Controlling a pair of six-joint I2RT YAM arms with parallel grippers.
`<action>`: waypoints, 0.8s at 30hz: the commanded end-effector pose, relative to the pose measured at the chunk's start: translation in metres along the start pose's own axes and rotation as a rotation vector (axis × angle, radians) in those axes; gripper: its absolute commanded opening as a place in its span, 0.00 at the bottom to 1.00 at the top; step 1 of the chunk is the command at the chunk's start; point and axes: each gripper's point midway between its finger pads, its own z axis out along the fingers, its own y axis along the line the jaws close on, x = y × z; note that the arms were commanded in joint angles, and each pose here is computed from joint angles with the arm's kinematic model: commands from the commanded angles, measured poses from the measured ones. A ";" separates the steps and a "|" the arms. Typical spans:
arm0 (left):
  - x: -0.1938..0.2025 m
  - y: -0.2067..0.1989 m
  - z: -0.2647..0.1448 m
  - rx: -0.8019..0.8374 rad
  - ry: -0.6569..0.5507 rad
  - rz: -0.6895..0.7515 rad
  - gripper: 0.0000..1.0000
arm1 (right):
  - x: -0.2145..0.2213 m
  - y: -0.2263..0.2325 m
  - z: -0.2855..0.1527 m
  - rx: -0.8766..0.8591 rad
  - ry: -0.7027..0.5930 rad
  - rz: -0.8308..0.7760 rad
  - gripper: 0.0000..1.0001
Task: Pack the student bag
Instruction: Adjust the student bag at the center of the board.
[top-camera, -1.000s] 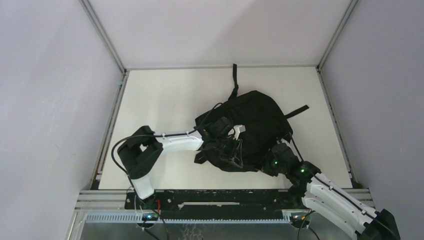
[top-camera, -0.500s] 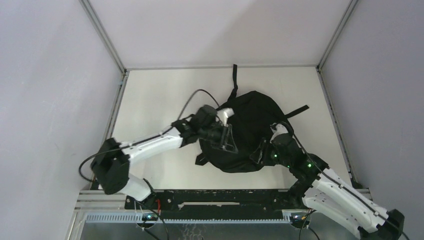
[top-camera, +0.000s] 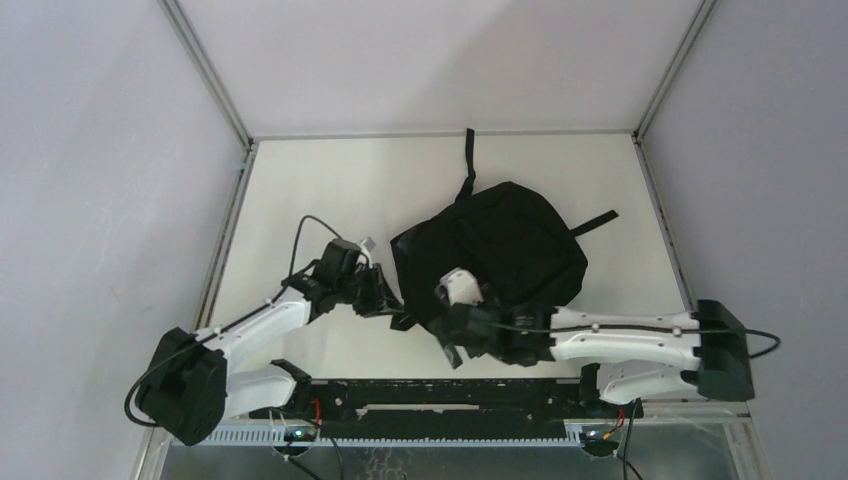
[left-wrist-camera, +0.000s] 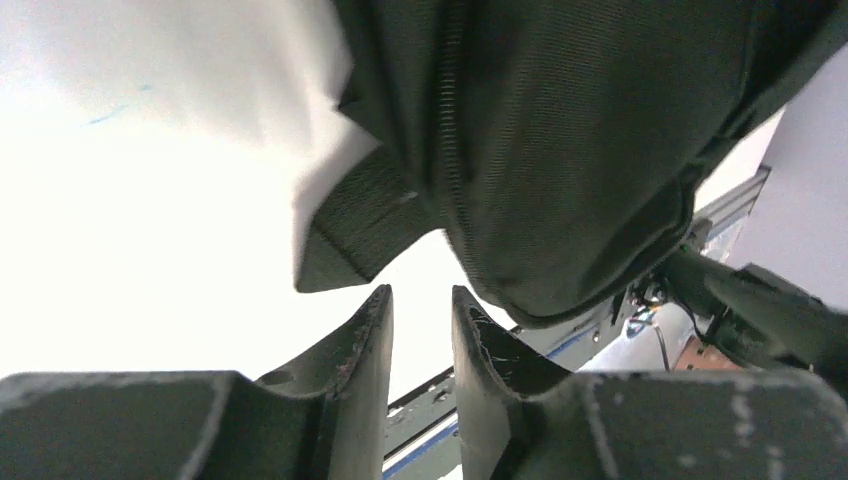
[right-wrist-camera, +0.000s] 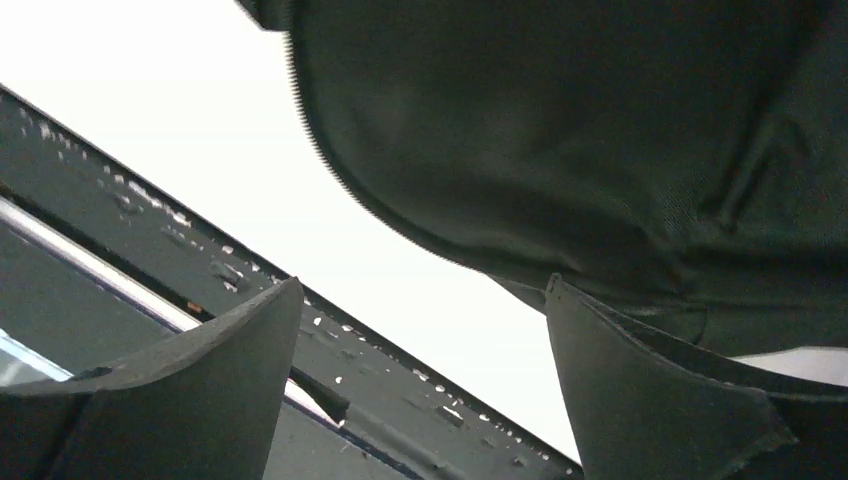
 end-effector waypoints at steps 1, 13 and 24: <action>-0.016 0.007 -0.008 0.019 -0.099 -0.065 0.33 | -0.015 0.006 0.003 0.120 -0.038 -0.199 1.00; -0.015 0.013 -0.003 0.008 -0.088 -0.060 0.33 | 0.001 0.003 0.038 0.227 0.044 -0.341 0.59; -0.012 0.009 0.003 0.012 -0.057 0.001 0.33 | -0.059 0.007 0.020 0.066 -0.106 -0.121 0.00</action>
